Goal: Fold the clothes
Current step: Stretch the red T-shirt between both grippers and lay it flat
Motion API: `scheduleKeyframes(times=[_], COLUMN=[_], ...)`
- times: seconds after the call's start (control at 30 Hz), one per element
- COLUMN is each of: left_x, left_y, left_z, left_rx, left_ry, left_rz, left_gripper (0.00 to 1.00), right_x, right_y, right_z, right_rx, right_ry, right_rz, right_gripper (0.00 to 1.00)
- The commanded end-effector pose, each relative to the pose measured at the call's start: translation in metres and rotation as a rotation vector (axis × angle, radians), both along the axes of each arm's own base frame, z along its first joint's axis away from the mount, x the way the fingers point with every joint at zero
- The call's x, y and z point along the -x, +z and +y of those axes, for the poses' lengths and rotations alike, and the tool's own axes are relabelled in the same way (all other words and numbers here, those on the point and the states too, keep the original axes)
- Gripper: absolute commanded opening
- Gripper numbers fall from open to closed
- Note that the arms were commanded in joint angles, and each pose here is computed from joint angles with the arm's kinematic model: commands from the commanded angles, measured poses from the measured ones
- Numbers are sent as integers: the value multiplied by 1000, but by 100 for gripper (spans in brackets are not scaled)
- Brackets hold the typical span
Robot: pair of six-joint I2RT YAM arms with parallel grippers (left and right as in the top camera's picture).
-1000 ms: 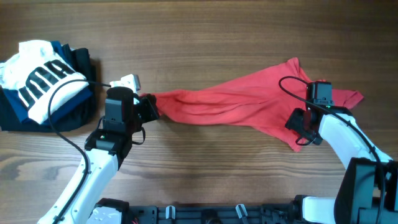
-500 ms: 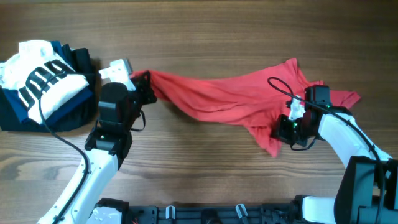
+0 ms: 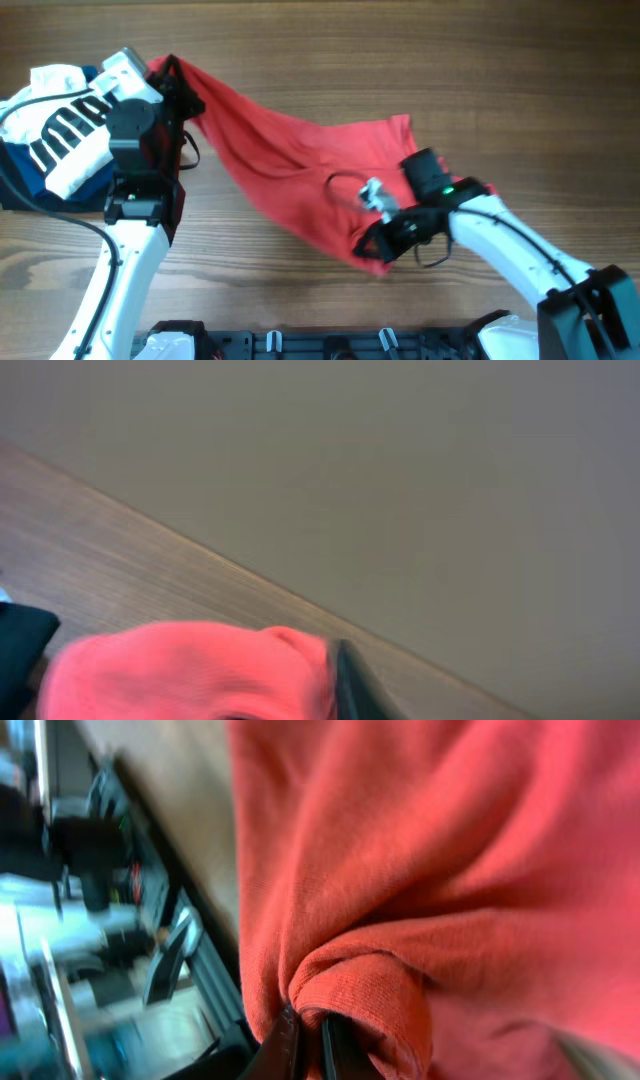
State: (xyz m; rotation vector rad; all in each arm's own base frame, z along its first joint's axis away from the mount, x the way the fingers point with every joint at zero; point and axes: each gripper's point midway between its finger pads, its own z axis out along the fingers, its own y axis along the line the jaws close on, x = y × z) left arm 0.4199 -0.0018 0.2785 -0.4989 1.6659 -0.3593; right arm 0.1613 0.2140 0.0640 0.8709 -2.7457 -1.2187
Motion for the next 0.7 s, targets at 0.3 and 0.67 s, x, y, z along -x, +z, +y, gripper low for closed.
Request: scheduleKeyframes(times=[0.3, 0.67], left_x=[66, 134], left_y=[-129, -151], left_z=[-49, -127], left_rx=[124, 251], left_ry=[-283, -613], left_rz=[613, 861], left_gripper=[100, 100], right_x=[-75, -120], right_y=[-16, 6], right_z=[-16, -134], right_rx=[312, 502], right_ry=[-428, -924], right_rz=[-185, -158], right_gripper=[44, 66])
